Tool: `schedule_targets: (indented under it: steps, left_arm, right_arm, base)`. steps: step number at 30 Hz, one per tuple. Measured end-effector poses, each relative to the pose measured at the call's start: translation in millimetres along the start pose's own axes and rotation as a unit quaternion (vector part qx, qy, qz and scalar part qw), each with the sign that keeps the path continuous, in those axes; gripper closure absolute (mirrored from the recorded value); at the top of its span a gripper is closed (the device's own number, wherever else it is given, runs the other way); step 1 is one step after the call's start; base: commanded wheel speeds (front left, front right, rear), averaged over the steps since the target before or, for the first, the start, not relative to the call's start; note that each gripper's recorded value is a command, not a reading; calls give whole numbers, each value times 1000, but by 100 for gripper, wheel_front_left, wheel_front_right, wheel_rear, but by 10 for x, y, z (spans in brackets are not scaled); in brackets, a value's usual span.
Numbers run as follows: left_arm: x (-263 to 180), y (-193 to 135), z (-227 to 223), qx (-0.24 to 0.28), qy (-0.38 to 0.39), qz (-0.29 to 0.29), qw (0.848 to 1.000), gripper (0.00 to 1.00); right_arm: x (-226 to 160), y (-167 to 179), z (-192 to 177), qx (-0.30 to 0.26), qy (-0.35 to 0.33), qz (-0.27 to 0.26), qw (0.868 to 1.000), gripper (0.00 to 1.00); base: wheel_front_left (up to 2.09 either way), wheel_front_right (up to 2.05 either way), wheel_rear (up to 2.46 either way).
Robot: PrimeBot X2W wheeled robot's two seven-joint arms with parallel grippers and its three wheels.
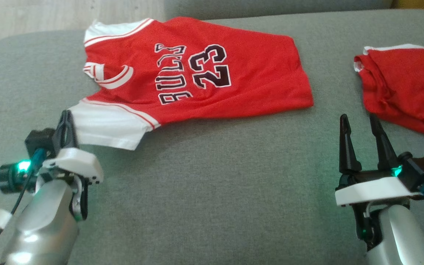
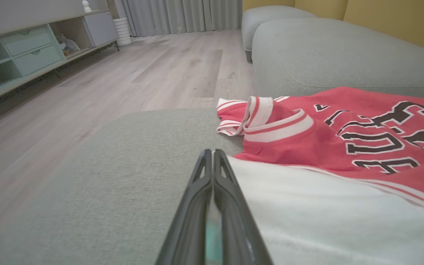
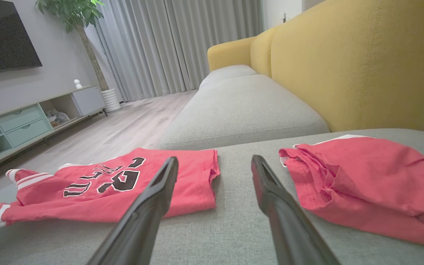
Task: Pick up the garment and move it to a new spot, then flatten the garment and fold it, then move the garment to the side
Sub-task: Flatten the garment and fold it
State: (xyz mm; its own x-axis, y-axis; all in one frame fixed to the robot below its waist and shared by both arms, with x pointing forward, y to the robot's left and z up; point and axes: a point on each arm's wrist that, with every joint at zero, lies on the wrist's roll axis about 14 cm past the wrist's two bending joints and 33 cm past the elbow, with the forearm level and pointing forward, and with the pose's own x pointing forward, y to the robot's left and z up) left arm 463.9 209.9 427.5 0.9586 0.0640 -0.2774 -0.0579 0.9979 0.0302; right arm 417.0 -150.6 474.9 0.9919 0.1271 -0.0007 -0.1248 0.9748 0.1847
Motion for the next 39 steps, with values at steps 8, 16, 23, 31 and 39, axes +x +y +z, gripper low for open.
schedule_targets:
  steps: [8, 16, 23, 31, 39]
  left_arm:
    - [-339, 264, -257, -4, 20, 32, 999, 100]
    - [-431, 262, -169, -7, 0, 36, 999, 0]
    - [-486, -6, 305, -32, -87, 11, 996, 0]
    - [-565, -198, 262, -44, -94, -7, 995, 0]
    - [-513, -254, 156, -43, -81, -19, 996, 0]
  right_arm:
    - [-32, 121, -15, 2, 3, 16, 1000, 0]
    - [-19, 193, -15, 3, 4, 26, 1000, 0]
    - [-26, 191, -62, 4, 10, 26, 1000, 0]
    - [8, 182, -164, -1, 24, 26, 999, 0]
    - [228, 221, -298, -9, 41, 35, 998, 0]
  base:
    - [0, 0, 0]
    - [0, 0, 0]
    - [0, 0, 0]
    - [0, 0, 0]
    - [0, 0, 0]
